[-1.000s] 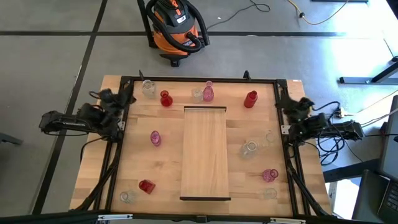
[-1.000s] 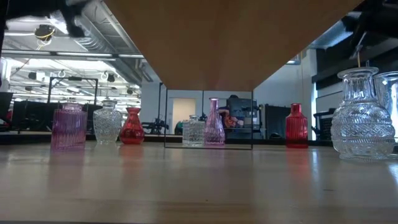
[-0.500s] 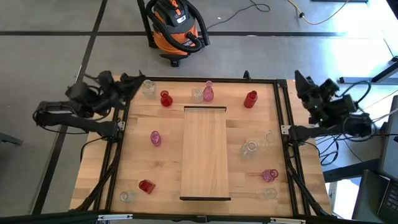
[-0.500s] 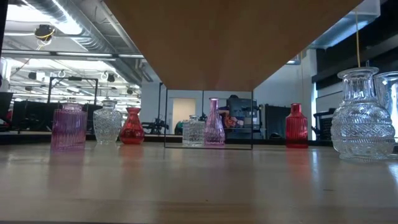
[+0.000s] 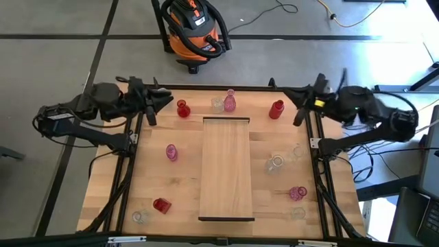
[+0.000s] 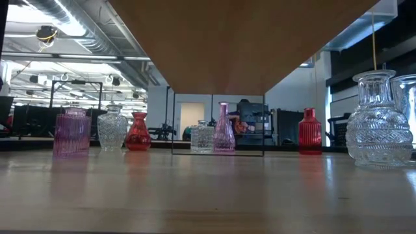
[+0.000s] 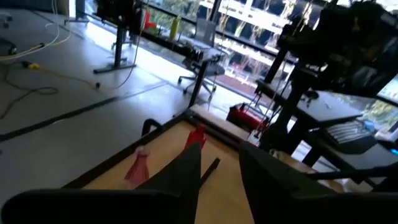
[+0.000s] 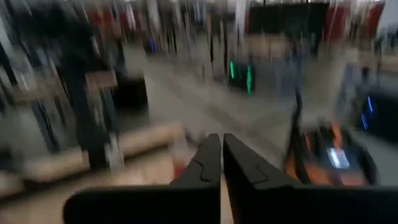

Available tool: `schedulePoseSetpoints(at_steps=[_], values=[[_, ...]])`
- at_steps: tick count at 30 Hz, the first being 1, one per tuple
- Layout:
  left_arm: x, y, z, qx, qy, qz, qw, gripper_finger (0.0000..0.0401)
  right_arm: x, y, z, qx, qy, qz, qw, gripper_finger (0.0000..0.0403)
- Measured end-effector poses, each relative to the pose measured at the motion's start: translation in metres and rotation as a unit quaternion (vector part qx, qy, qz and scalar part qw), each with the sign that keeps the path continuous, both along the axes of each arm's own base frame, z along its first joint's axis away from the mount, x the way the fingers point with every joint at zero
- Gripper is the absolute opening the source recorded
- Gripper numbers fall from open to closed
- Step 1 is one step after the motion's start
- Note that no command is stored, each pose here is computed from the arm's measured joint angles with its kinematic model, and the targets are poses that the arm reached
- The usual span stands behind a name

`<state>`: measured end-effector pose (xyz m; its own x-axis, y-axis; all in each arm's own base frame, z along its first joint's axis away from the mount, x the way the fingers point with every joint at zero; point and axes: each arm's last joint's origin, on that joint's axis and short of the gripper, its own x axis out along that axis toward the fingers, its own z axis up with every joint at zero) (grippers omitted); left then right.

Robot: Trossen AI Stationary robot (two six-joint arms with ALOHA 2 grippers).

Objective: Sort vases onto shelf
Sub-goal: Put the transparent vase on the shelf

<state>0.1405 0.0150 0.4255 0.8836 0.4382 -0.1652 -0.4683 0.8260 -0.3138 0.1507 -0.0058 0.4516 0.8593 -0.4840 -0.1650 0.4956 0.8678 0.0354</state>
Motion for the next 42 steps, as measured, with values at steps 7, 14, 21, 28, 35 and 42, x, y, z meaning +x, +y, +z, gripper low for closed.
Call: schedulePoseSetpoints(at_steps=[7,14,21,28,35,42], values=[[-0.01,0.0,-0.006,-0.002,0.034,0.008,0.999,0.0104,-0.013,0.001,0.009,0.191,0.205,-0.077,0.957,0.0099],[-0.011,0.001,-0.006,0.029,0.051,0.022,0.998,0.0104,0.004,0.008,-0.008,0.361,0.247,-0.097,0.894,0.0147],[-0.011,0.004,-0.007,0.033,0.061,0.021,0.997,0.0104,0.012,0.014,-0.077,0.453,0.345,-0.165,0.805,0.0117],[-0.011,0.005,-0.008,0.028,0.064,0.011,0.997,0.0104,0.012,0.018,-0.127,0.495,0.435,-0.19,0.728,0.0091],[-0.011,0.005,-0.008,0.027,0.065,0.007,0.997,0.0104,0.011,0.018,-0.132,0.49,0.438,-0.202,0.726,0.0088],[-0.011,0.005,-0.009,0.024,0.064,0.008,0.998,0.0104,0.01,0.018,-0.146,0.498,0.445,-0.237,0.706,0.0088]])
